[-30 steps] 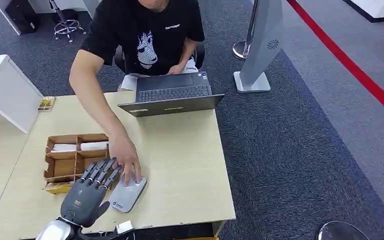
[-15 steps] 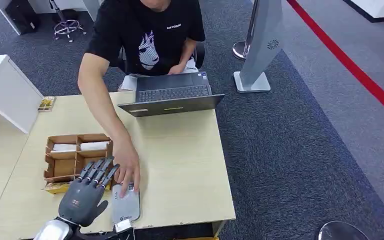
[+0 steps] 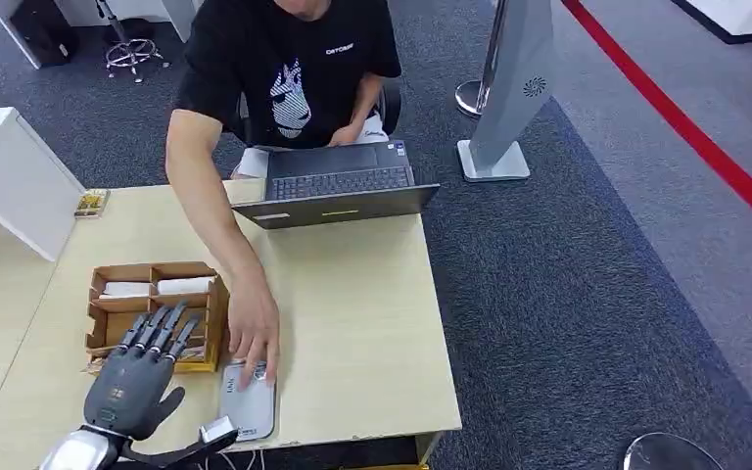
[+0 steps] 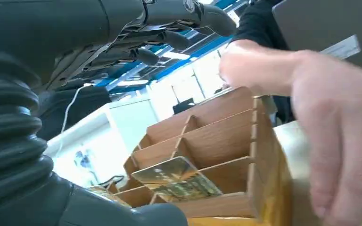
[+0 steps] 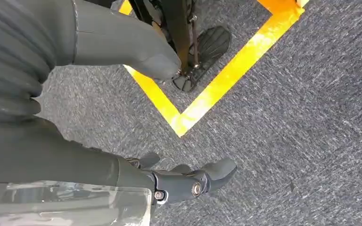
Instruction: Pass the card to the sensor for recognition and then transmit it.
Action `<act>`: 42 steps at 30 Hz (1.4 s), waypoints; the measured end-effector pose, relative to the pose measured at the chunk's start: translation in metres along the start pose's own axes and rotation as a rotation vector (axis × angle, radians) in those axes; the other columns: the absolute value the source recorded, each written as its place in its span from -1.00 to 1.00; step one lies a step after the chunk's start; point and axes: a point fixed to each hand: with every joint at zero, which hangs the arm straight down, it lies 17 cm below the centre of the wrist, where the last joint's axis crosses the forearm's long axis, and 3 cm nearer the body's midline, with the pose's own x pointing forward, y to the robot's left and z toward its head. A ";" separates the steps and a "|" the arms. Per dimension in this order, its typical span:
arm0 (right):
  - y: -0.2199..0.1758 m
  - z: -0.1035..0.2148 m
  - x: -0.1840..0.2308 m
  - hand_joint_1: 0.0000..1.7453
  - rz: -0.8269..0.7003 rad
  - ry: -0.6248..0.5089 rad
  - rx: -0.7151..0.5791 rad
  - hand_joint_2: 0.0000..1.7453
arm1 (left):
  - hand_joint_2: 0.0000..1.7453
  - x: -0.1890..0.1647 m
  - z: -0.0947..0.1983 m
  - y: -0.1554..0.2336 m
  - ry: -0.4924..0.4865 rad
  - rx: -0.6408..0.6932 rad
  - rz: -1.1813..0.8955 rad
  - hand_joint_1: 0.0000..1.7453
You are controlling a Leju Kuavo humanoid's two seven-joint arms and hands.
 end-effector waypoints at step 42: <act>0.007 0.001 0.002 -1.00 0.064 -0.015 0.036 1.00 | 1.00 -0.071 0.008 -0.039 0.246 0.032 0.041 -1.00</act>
